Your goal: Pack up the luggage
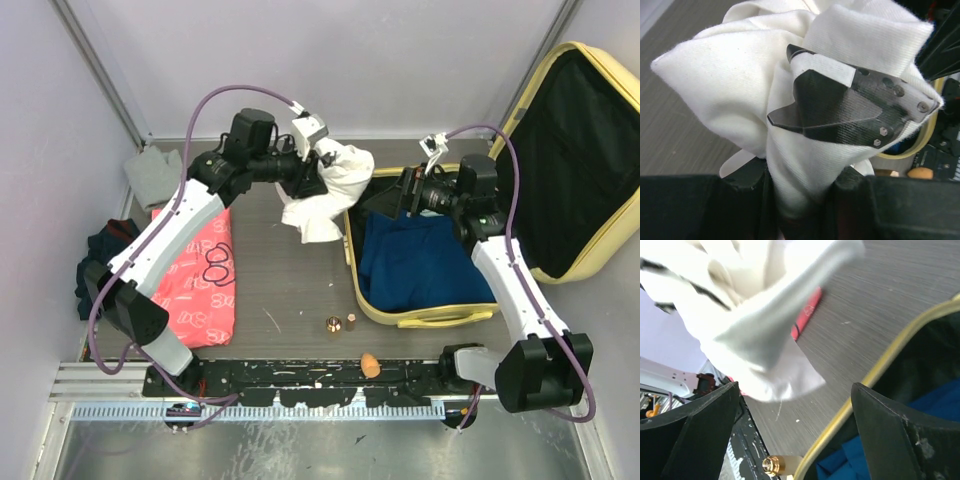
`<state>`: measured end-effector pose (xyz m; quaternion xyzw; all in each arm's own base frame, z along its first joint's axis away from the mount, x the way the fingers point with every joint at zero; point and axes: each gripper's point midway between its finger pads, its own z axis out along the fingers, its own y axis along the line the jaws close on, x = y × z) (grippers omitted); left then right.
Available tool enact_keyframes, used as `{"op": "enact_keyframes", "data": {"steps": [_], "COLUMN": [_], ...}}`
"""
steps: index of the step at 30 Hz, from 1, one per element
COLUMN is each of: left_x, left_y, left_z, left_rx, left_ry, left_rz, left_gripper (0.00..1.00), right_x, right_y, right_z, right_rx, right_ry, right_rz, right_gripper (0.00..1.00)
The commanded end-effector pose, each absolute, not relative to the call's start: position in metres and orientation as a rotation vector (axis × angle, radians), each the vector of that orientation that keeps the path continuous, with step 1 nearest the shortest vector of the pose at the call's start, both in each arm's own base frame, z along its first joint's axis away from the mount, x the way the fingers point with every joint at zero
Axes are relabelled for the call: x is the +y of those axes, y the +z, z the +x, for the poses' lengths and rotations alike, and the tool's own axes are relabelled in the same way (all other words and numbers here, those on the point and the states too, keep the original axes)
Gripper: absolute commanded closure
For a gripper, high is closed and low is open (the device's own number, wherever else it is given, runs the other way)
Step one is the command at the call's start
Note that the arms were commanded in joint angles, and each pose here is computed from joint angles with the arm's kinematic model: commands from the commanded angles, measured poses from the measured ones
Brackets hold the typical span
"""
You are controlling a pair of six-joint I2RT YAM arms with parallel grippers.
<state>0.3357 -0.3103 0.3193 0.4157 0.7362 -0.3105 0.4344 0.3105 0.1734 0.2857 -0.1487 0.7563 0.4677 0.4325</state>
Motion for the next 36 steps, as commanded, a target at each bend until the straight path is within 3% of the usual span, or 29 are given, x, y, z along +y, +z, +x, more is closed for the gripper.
{"op": "enact_keyframes", "data": {"steps": [1, 10, 19, 22, 24, 27, 28, 31, 33, 36], "left_x": [-0.345, -0.365, -0.362, -0.365, -0.367, -0.368, -0.366, -0.356, -0.344, -0.318], "left_y": [0.347, 0.336, 0.318, 0.318, 0.315, 0.315, 0.315, 0.318, 0.325, 0.336], "left_z": [0.306, 0.257, 0.252, 0.248, 0.246, 0.247, 0.250, 0.265, 0.284, 0.305], "left_rx": [1.712, 1.650, 1.709, 1.714, 1.722, 1.741, 1.755, 1.792, 1.809, 1.824], "left_ry": [-1.001, -1.159, -1.136, -1.155, -1.156, -1.154, -1.144, -1.119, -1.113, -1.079], "left_rz": [1.083, 1.256, 1.305, 1.334, 1.359, 1.356, 1.342, 1.258, 1.154, 1.034], "left_gripper": [1.00, 1.00, 1.00, 1.00, 1.00, 1.00, 0.99, 0.69, 0.38, 0.04], "right_x": [0.194, 0.224, 0.239, 0.245, 0.245, 0.244, 0.242, 0.228, 0.210, 0.172], "right_y": [0.339, 0.378, 0.361, 0.361, 0.366, 0.373, 0.374, 0.378, 0.383, 0.389], "right_z": [0.315, 0.304, 0.281, 0.282, 0.287, 0.292, 0.294, 0.302, 0.313, 0.332], "right_rx": [1.736, 1.676, 1.737, 1.733, 1.719, 1.702, 1.701, 1.698, 1.694, 1.675], "right_ry": [1.212, 1.281, 1.333, 1.339, 1.333, 1.318, 1.307, 1.266, 1.233, 1.160], "right_rz": [-0.394, -0.540, -0.635, -0.627, -0.600, -0.573, -0.560, -0.495, -0.422, -0.285], "right_gripper": [0.02, 0.05, 0.09, 0.23, 0.40, 0.88, 0.98, 0.99, 0.99, 0.99]}}
